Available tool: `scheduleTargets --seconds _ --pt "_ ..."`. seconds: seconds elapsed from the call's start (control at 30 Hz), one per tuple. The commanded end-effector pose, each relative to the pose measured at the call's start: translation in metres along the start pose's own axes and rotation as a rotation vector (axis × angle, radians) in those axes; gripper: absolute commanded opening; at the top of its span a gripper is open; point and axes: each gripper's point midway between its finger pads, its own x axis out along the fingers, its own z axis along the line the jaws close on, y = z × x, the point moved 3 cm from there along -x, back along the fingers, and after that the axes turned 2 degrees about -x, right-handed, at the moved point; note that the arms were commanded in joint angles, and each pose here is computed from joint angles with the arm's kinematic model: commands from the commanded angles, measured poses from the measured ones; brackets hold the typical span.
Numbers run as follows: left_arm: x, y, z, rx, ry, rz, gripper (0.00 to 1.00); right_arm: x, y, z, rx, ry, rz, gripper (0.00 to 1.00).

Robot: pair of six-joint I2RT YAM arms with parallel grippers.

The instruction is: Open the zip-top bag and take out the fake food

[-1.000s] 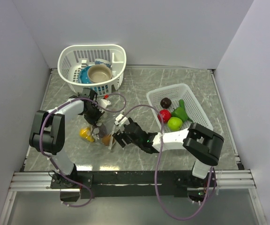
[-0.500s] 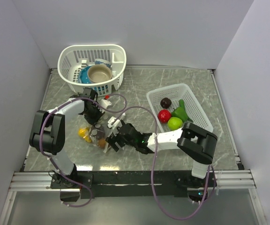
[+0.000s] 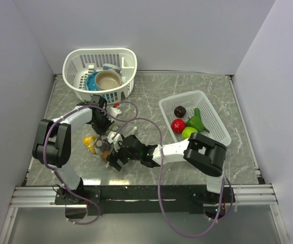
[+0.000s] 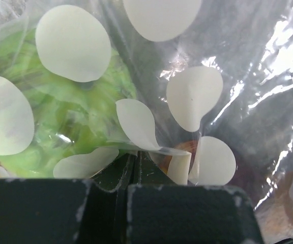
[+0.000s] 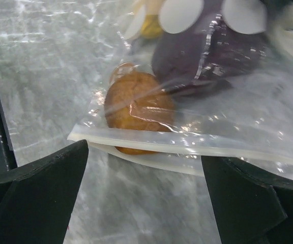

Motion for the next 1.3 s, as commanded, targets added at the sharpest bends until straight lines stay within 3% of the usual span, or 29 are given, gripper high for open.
scheduleTargets --seconds 0.0,0.43,0.53,0.63,0.77,0.9,1.03,1.2,1.27 --pt "-0.006 -0.009 0.000 0.002 -0.008 -0.019 0.01 0.015 -0.020 0.009 -0.020 -0.014 -0.062 1.00" --pt "-0.007 -0.003 -0.014 -0.003 0.032 0.001 0.01 0.035 -0.038 -0.017 0.019 0.182 -0.213 1.00" --pt "-0.004 0.003 -0.019 0.002 0.043 0.009 0.01 0.032 -0.043 -0.019 0.031 0.198 -0.240 0.95" --pt "0.001 0.011 -0.021 -0.002 0.049 0.029 0.01 0.022 -0.042 -0.019 0.037 0.197 -0.247 0.86" --pt "0.011 0.017 -0.020 -0.013 0.034 0.043 0.01 0.011 -0.036 -0.019 0.052 0.202 -0.213 0.60" --pt "0.011 0.015 -0.015 -0.014 0.011 0.037 0.01 0.002 -0.016 -0.020 0.060 0.216 -0.152 0.52" --pt "0.007 0.013 -0.007 -0.010 -0.031 0.037 0.01 -0.017 0.001 -0.027 0.070 0.274 -0.074 0.35" --pt "0.004 0.009 0.011 -0.044 -0.080 0.032 0.01 -0.073 -0.030 -0.042 0.087 0.392 -0.142 0.26" --pt "0.002 0.008 0.014 -0.069 -0.078 0.032 0.01 -0.095 -0.030 -0.064 0.134 0.493 -0.150 0.08"
